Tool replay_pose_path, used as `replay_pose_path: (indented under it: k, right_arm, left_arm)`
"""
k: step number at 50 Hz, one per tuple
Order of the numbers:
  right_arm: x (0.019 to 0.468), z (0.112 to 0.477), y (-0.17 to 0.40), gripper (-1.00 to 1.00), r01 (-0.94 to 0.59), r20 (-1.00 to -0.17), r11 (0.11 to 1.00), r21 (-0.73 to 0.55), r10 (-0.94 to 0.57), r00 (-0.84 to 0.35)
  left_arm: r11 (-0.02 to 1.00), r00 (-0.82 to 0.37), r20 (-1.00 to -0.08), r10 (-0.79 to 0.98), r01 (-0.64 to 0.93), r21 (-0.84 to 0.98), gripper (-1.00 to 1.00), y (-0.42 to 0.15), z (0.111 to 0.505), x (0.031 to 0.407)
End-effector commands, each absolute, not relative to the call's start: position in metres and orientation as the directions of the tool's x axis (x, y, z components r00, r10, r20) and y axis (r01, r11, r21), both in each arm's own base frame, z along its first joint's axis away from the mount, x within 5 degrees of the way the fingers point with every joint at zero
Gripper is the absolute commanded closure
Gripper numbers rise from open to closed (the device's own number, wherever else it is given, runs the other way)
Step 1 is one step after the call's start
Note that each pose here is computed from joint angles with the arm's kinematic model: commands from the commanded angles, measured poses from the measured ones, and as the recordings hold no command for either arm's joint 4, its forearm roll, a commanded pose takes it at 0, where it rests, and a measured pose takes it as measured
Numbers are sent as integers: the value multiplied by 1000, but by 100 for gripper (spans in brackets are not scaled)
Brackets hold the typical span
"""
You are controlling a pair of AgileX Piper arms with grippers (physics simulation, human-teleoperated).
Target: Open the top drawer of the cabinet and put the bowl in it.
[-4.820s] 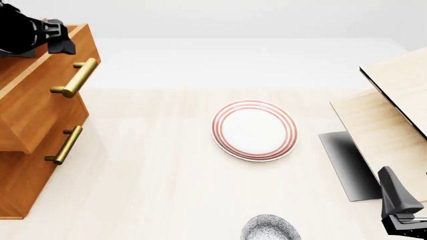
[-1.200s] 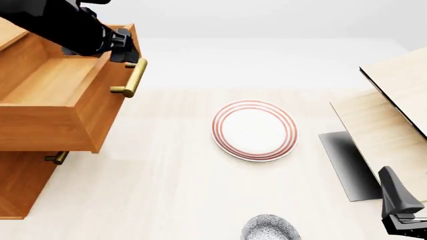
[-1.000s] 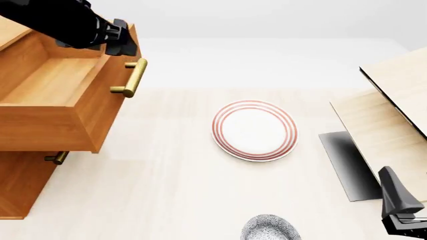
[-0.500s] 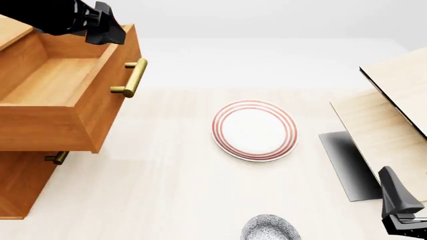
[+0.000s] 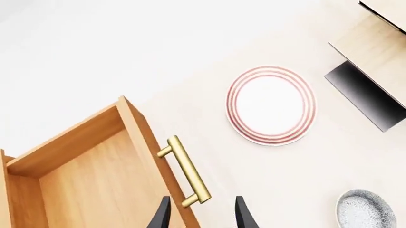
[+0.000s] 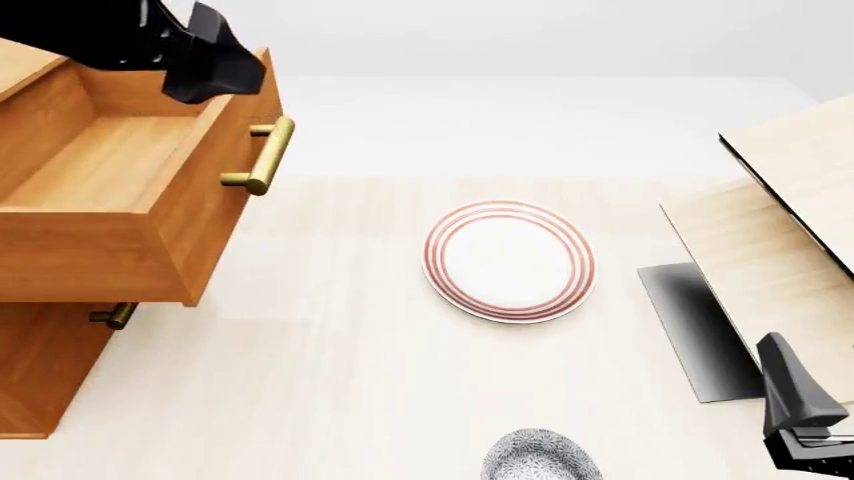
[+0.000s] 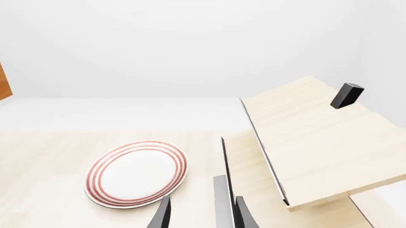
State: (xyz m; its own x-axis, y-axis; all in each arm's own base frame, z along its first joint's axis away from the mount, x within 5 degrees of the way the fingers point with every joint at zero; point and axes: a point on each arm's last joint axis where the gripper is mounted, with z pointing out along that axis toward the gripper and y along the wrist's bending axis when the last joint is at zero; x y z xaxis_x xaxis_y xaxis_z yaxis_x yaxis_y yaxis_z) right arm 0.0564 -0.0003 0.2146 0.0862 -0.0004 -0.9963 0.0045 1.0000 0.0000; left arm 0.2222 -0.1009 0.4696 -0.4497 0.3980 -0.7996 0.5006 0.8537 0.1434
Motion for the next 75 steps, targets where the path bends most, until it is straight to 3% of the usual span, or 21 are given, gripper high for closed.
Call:
replay_pose_path:
  k: [1, 34, 51, 75]
  right_arm:
    - [56, 214, 0, -100, 4, -996, 1000, 0, -1, 86]
    - [56, 214, 0, -100, 5, -996, 1000, 0, 0, 86]
    - [56, 214, 0, -100, 5, -996, 1000, 0, 0, 86]
    - [56, 214, 0, -100, 5, -996, 1000, 0, 0, 86]
  left_arm:
    - [790, -369, -804, 466, 583, 189, -100, -112, 472, 203]
    - [690, -271, -864, 424, 714, 115, -100, -157, 462, 172]
    - [611, -298, -829, 474, 789, 65, -100, -204, 425, 172]
    - [589, -352, -803, 481, 808, -1, -100, -234, 369, 170]
